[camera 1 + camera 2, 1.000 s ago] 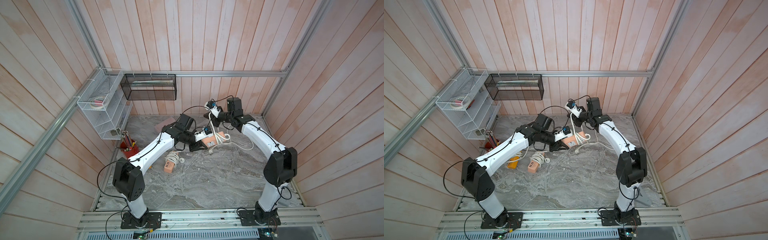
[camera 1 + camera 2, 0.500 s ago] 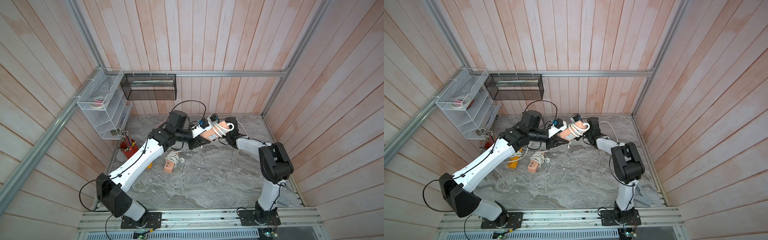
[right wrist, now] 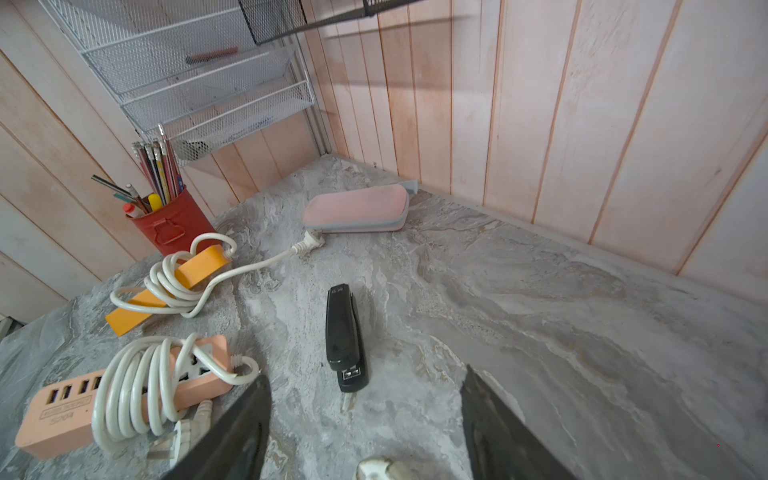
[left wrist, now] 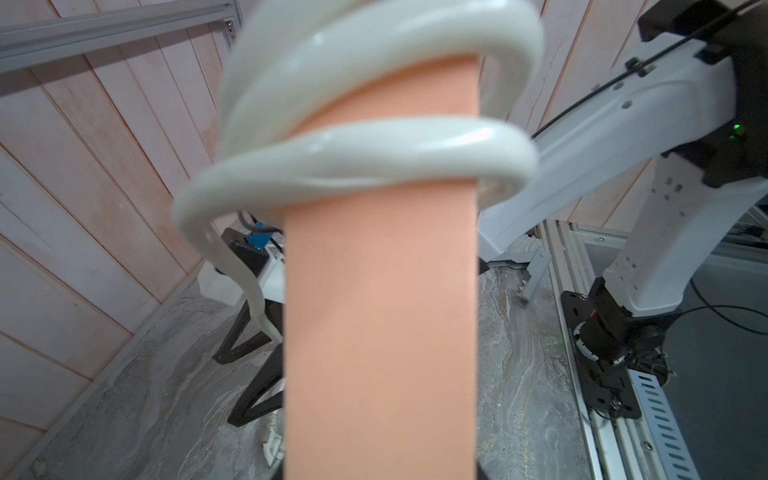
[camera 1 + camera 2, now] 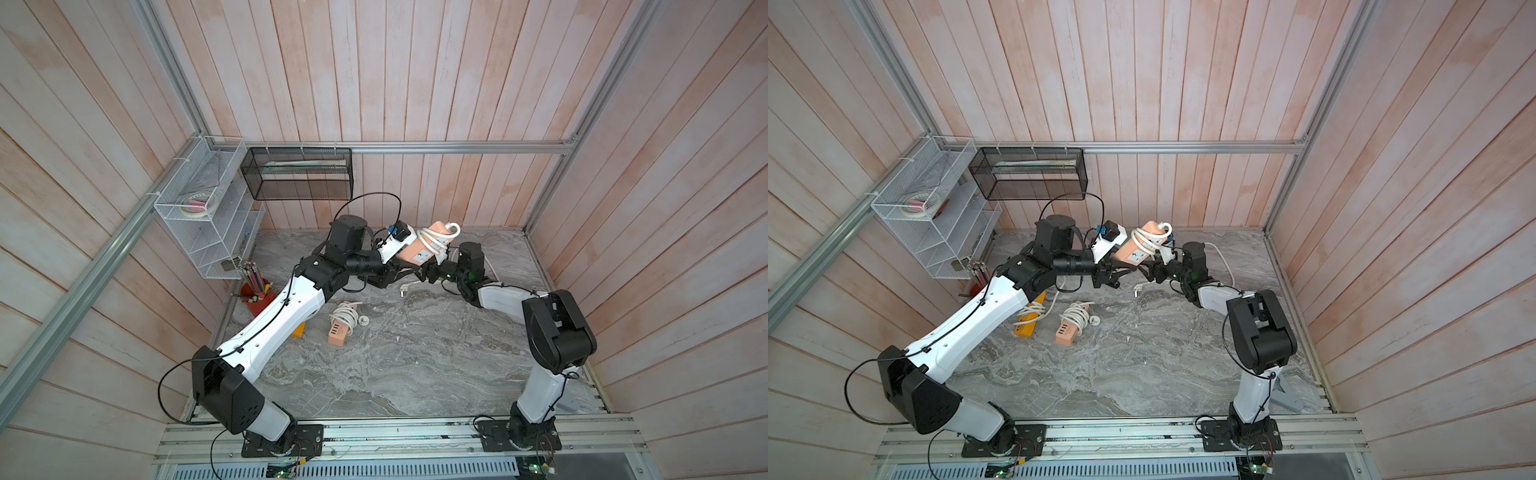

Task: Wrap the cord around the power strip
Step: Wrap the power cord around the power strip.

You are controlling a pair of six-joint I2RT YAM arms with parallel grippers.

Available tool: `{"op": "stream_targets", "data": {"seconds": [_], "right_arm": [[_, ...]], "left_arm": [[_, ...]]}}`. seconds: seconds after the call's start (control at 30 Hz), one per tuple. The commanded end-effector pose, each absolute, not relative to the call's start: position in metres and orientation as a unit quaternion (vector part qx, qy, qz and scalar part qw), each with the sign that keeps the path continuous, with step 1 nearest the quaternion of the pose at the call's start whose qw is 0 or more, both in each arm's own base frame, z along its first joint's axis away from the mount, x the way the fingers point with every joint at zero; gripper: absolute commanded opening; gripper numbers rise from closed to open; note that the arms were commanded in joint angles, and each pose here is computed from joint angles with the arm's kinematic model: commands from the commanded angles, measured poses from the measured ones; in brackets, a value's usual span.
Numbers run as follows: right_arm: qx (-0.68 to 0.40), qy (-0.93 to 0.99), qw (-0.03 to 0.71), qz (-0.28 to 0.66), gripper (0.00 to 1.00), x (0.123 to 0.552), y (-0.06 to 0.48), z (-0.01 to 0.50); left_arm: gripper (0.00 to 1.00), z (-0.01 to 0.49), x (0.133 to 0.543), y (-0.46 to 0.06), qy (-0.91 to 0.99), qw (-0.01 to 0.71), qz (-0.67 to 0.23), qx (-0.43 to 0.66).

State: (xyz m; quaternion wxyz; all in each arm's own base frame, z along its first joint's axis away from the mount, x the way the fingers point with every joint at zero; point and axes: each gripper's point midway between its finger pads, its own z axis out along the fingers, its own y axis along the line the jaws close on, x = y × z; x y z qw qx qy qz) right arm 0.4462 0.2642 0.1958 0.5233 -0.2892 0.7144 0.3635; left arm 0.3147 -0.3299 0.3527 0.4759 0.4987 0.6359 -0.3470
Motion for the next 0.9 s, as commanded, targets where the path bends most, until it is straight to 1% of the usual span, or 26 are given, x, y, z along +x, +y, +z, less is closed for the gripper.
{"op": "stream_targets", "data": {"seconds": [0.0,0.1,0.17,0.27,0.33,0.4,0.57,0.63,0.7,0.77,0.87], "right_arm": [[-0.273,0.721,0.528,0.357,0.74,0.439,0.250,0.207],[-0.263,0.717,0.533,0.365,0.76,0.427,0.245,0.215],[-0.255,0.721,0.534,0.361,0.81,0.421,0.241,0.216],[-0.245,0.723,0.538,0.358,0.84,0.410,0.235,0.214],[-0.239,0.731,0.532,0.354,0.85,0.407,0.232,0.206],[-0.229,0.743,0.536,0.328,0.85,0.409,0.226,0.195],[-0.210,0.759,0.548,0.281,0.83,0.428,0.215,0.176],[-0.210,0.760,0.549,0.278,0.79,0.438,0.218,0.168],[-0.215,0.763,0.548,0.267,0.71,0.448,0.223,0.160],[-0.210,0.766,0.549,0.259,0.60,0.457,0.225,0.150],[-0.203,0.765,0.557,0.252,0.37,0.461,0.227,0.145]], "left_arm": [[0.00,0.394,0.318,-0.328,0.602,0.530,-0.344,0.488],[0.00,0.392,0.324,-0.326,0.611,0.530,-0.337,0.481],[0.00,0.392,0.330,-0.323,0.620,0.532,-0.334,0.471],[0.00,0.393,0.336,-0.323,0.626,0.530,-0.335,0.464],[0.00,0.394,0.335,-0.325,0.624,0.527,-0.342,0.465],[0.00,0.398,0.335,-0.327,0.621,0.528,-0.349,0.463],[0.00,0.403,0.334,-0.328,0.619,0.526,-0.355,0.462],[0.00,0.402,0.335,-0.328,0.621,0.525,-0.355,0.461],[0.00,0.403,0.338,-0.327,0.625,0.529,-0.353,0.453],[0.00,0.407,0.344,-0.323,0.630,0.536,-0.352,0.438],[0.00,0.422,0.358,-0.311,0.639,0.553,-0.362,0.394]]}}
